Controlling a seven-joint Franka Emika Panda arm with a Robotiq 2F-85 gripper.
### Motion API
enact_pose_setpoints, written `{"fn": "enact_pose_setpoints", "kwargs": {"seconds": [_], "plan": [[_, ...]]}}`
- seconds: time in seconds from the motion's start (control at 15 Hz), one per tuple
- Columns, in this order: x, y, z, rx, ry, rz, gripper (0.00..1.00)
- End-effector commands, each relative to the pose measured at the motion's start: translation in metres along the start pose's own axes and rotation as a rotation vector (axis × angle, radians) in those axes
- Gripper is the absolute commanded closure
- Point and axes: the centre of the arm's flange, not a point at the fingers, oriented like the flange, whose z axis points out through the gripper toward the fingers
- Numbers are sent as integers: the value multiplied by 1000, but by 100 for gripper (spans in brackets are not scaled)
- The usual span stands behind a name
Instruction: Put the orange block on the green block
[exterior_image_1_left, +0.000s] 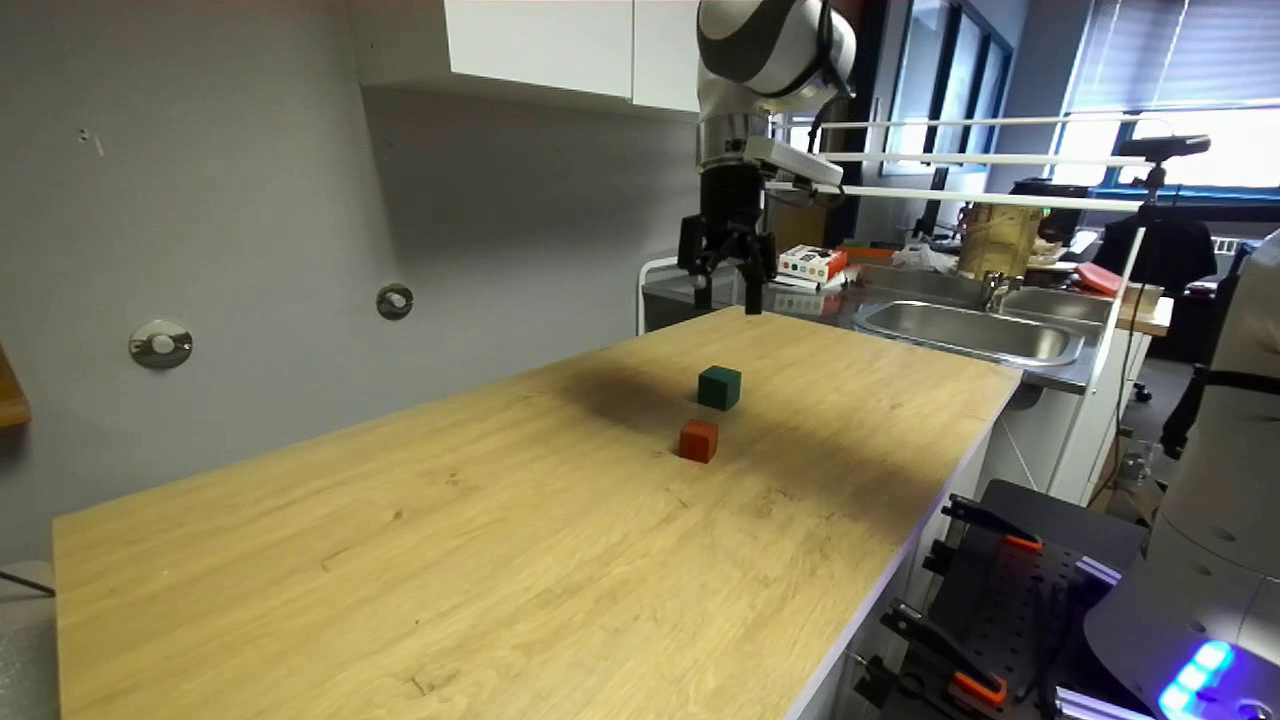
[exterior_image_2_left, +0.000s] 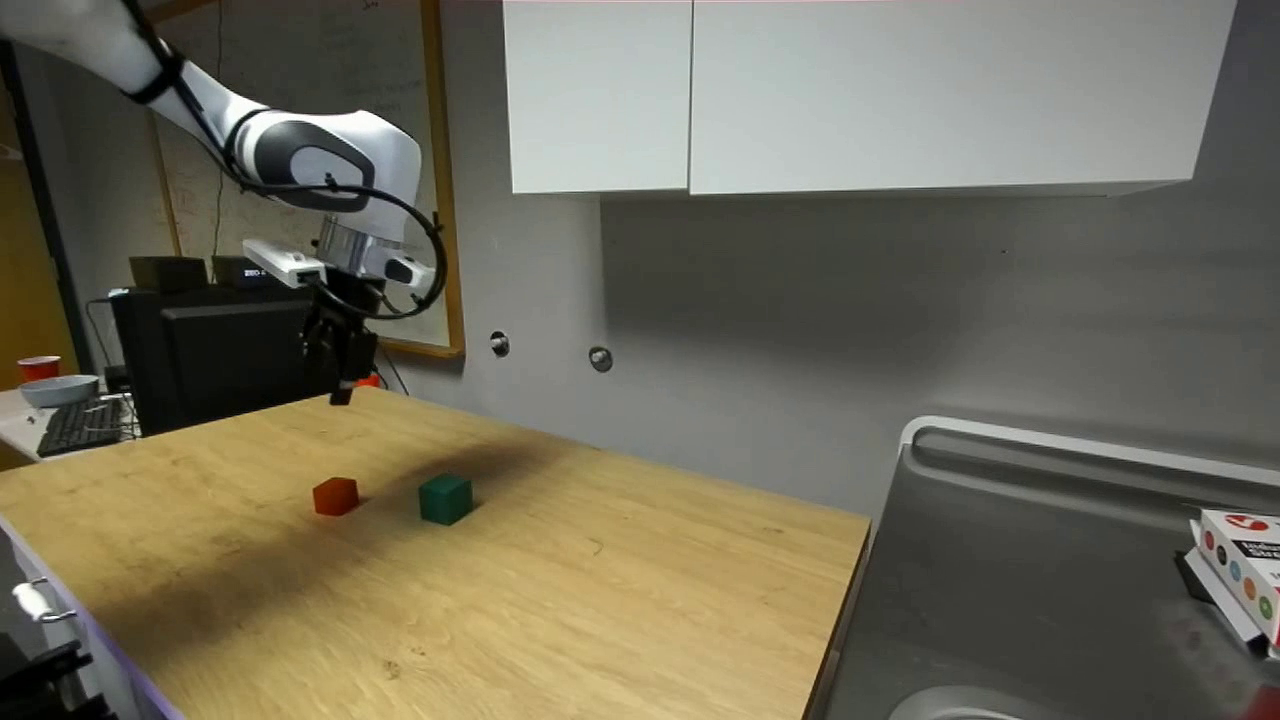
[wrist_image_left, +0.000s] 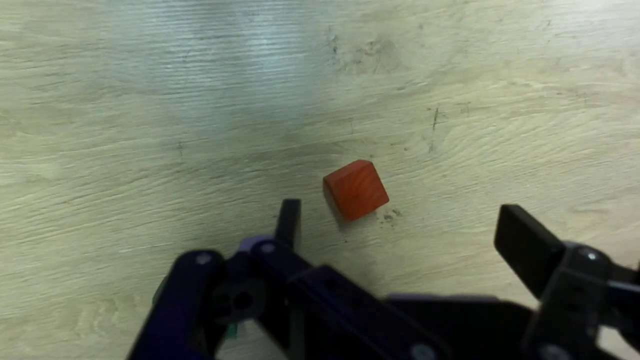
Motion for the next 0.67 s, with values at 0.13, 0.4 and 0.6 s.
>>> {"fn": "enact_pose_setpoints", "kwargs": {"seconds": [0.13, 0.4, 0.6], "plan": [[67, -9, 32, 16, -69, 127, 0], [90, -6, 60, 62, -94, 240, 0], [99, -2, 79, 105, -95, 336, 0]]}}
